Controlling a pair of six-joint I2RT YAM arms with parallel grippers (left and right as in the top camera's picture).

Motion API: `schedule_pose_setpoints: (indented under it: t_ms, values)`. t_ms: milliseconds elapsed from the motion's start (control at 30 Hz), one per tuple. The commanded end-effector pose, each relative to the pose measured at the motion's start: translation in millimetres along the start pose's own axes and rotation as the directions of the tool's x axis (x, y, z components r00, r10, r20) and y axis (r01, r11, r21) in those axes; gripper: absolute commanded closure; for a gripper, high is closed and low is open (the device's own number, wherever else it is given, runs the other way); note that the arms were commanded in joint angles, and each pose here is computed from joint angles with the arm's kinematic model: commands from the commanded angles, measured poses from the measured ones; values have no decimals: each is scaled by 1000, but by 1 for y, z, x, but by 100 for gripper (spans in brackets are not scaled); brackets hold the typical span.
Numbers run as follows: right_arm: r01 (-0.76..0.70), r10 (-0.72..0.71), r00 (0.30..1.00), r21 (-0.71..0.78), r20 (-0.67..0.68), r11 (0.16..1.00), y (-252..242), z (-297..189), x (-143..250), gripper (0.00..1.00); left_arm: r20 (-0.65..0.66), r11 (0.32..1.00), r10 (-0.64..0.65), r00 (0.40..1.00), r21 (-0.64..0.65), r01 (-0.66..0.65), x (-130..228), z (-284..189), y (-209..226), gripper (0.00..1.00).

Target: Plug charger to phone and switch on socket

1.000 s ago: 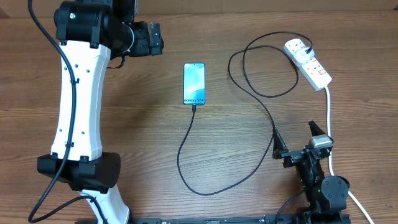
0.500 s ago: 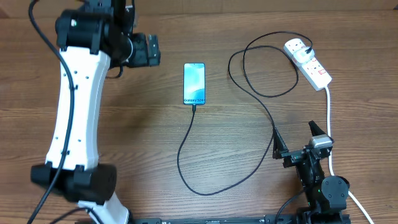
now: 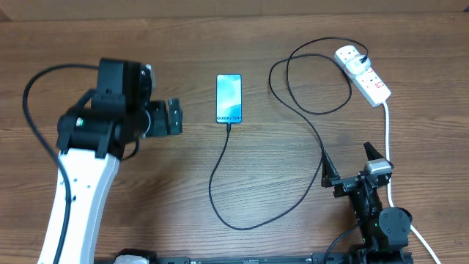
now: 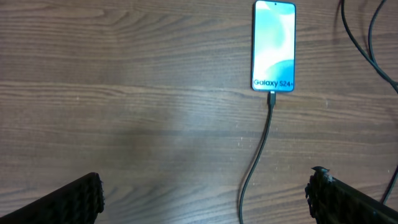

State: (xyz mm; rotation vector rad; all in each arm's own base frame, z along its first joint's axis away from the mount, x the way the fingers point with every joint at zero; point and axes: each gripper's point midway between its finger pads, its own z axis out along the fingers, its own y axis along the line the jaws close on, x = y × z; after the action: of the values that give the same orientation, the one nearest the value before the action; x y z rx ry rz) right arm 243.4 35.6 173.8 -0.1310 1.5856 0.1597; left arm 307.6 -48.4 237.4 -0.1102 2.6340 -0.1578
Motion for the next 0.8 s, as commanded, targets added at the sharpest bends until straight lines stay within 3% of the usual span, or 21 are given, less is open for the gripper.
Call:
schedule_pose_setpoints:
  t_ms: [0,467,767]
  values:
    - [-2,2,1000,15,1,1000,-3,0,2,0,45,1000,14,999,18,-15,16,-18,1,0]
    - [-2,2,1000,15,2,1000,-3,0,2,0,204,993,-7,979,120,-18,85,-26,9,0]
    - [-2,2,1000,15,1,1000,-3,0,2,0,155,994,-21,988,110,3,106,2,15,0]
